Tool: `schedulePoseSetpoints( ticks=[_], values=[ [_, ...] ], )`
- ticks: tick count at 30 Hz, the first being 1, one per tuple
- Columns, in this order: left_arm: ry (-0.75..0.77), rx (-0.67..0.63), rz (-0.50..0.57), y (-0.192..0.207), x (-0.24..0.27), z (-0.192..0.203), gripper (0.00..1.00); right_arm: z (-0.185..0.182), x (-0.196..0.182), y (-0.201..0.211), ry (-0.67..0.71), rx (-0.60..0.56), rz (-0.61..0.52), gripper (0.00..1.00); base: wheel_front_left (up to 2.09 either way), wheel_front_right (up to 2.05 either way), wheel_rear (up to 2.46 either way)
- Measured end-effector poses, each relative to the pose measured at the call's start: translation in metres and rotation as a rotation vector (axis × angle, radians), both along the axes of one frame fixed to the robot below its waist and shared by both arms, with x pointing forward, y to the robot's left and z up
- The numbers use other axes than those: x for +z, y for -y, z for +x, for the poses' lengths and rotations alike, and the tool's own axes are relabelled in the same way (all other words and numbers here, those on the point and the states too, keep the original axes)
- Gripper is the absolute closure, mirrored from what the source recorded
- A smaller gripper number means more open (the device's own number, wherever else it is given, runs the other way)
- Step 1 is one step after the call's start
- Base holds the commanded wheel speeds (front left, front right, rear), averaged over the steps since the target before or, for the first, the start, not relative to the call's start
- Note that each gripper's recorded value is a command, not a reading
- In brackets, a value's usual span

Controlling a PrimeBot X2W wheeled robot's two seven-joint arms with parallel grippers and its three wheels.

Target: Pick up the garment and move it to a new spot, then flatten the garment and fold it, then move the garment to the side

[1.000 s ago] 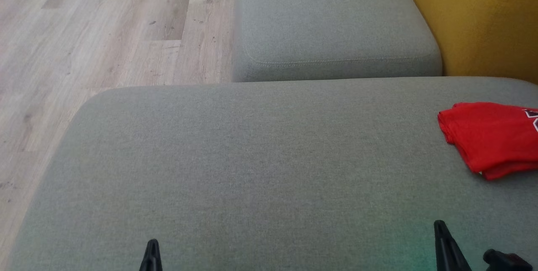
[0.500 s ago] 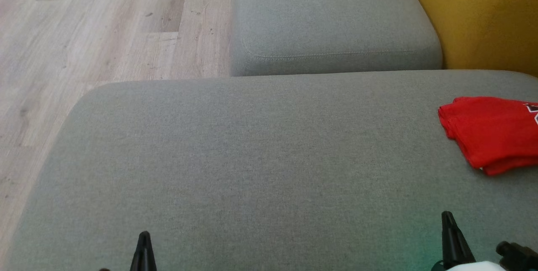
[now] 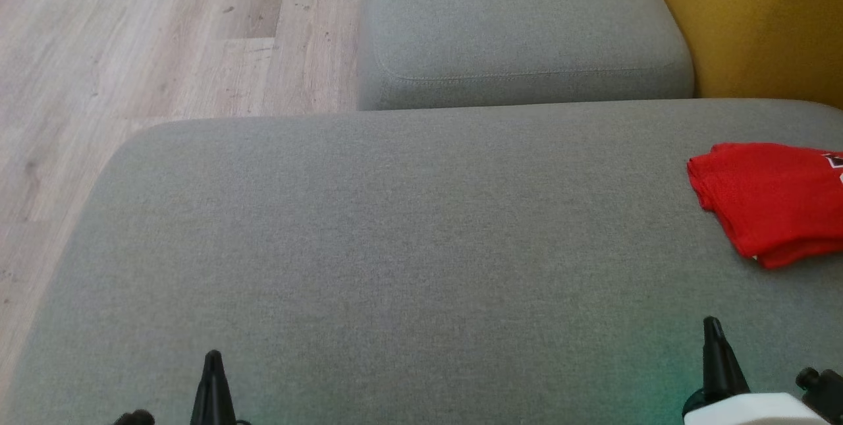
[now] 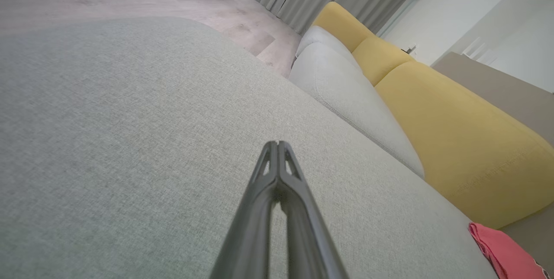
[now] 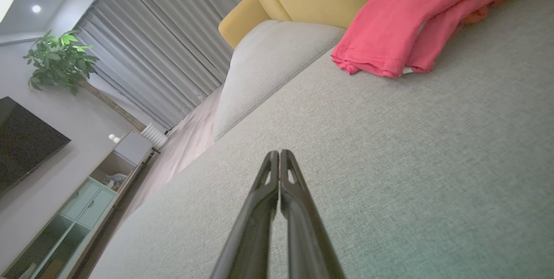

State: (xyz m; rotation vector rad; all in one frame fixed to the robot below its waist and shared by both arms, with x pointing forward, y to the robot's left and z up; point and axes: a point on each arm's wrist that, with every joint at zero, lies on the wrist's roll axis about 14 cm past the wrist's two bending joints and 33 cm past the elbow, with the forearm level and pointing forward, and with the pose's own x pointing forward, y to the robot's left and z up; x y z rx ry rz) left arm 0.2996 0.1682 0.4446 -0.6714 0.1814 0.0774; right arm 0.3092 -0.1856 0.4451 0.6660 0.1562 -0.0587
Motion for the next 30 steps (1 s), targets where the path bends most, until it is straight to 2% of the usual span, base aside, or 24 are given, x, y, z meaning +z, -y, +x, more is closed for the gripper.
schedulePoseSetpoints(
  ticks=[30],
  values=[
    [-0.007, 0.052, -0.358, -0.007, 0.005, 0.028, 1.0, 0.024, 0.006, 0.01, -0.002, -0.083, 0.355, 1.0, 0.0, 0.0, 0.0]
  ],
)
